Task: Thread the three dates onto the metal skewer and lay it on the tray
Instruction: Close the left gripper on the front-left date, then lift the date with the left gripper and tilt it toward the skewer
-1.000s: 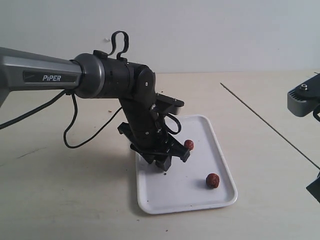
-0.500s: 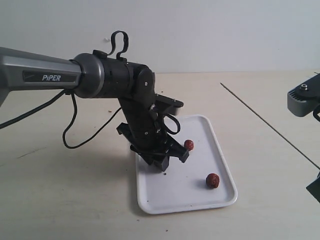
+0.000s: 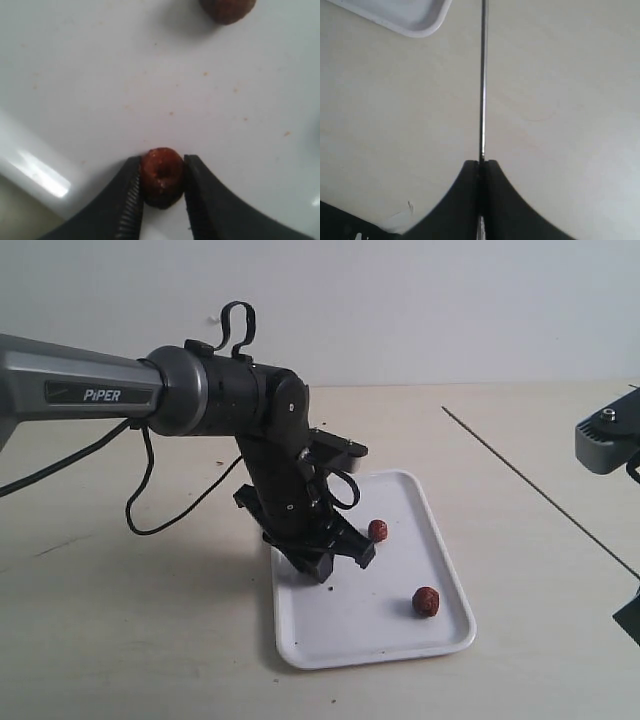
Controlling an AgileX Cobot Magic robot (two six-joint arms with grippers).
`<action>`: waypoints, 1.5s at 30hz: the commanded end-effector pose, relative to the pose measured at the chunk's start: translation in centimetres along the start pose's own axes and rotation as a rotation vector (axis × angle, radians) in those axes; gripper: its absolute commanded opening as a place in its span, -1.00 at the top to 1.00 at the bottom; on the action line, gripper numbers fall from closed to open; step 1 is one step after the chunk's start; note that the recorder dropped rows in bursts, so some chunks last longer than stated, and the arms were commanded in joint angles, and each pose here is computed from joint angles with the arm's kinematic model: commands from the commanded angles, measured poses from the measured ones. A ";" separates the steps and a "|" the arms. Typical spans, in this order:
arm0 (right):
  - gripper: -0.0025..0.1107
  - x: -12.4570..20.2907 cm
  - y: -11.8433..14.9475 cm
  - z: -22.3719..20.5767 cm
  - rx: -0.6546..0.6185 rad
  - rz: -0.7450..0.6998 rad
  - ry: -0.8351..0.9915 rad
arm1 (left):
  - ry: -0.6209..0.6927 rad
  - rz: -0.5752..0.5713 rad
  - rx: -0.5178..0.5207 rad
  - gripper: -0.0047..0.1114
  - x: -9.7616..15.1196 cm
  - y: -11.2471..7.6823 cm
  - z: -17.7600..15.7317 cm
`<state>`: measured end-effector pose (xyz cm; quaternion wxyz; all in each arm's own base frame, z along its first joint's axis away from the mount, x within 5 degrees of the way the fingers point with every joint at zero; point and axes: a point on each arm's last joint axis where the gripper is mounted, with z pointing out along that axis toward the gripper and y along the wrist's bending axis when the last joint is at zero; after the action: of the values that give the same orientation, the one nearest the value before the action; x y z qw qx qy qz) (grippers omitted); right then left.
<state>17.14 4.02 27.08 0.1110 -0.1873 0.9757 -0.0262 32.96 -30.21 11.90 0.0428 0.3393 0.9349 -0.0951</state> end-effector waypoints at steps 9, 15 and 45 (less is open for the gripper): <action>0.96 0.9 0.2 -0.2 -0.018 0.008 0.076 | -0.073 0.470 -0.012 0.43 0.1 -1.0 -5.8; 0.96 0.7 1.2 -0.3 -0.135 -0.019 0.061 | -0.101 1.101 -0.049 0.43 0.3 -1.4 -8.1; 0.96 0.4 4.4 2.0 -0.491 -0.066 0.117 | -0.178 1.686 -0.183 0.43 -0.2 1.0 -10.5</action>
<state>15.33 7.64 25.12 0.0151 -0.2338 0.9540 0.1871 33.77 -27.42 21.53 0.1886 0.9071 0.3756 0.0212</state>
